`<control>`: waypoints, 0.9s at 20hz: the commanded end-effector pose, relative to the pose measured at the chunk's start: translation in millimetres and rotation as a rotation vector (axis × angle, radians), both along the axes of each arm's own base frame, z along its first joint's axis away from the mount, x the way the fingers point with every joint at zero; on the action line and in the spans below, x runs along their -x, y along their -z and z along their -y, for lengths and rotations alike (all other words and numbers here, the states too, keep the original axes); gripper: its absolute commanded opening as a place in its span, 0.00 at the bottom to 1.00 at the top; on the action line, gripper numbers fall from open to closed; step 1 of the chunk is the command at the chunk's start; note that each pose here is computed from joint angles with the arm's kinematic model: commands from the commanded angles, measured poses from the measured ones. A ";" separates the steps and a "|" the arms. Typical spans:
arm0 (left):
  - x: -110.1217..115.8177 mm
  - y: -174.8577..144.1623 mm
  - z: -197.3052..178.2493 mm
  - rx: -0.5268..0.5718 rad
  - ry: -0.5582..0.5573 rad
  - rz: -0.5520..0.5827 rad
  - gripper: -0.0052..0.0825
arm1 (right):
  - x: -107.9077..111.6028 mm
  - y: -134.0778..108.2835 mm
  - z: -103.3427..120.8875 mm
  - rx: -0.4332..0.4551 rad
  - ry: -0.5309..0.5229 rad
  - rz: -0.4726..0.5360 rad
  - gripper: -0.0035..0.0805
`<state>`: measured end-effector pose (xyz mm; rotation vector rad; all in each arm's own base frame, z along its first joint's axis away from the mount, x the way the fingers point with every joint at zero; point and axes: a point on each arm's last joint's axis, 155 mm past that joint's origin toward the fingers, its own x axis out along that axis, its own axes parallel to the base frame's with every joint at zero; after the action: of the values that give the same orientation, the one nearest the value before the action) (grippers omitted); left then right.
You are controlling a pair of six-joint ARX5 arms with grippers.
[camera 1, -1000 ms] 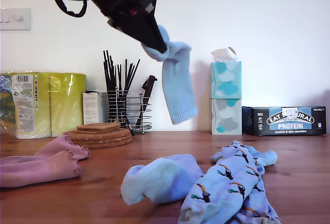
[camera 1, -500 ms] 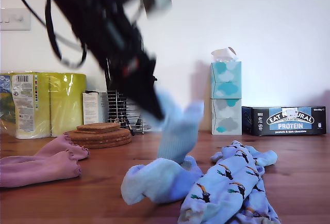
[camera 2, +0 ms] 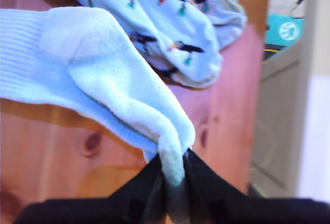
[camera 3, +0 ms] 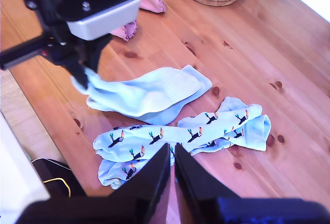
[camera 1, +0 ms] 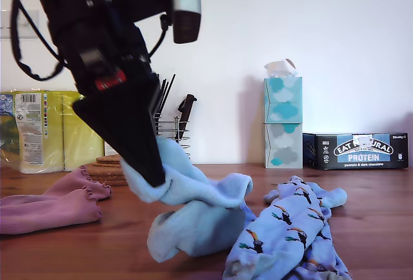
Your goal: Pair up the socks based on colour and pattern, by placing each sock on top of its pair
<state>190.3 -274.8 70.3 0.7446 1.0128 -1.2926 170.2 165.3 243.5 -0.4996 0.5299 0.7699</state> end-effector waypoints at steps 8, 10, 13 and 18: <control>15.4 -3.0 7.3 0.049 -0.024 -0.093 0.44 | 0.7 -5.9 -8.6 -0.033 -0.032 0.014 0.03; 8.2 -1.3 5.1 0.032 -0.043 -0.061 0.53 | 1.0 -5.2 -8.2 -0.031 -0.032 0.012 0.03; 8.5 -1.8 6.5 0.038 -0.043 -0.064 0.55 | 1.1 -4.9 -8.1 -0.030 -0.032 0.011 0.03; 17.4 -9.3 11.5 0.073 -0.064 -0.123 0.66 | 1.0 -5.2 -8.2 -0.033 -0.029 0.009 0.03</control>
<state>176.6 -286.6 80.8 0.5881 1.0596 -1.3216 169.6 172.0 248.9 -0.4810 0.5049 0.7961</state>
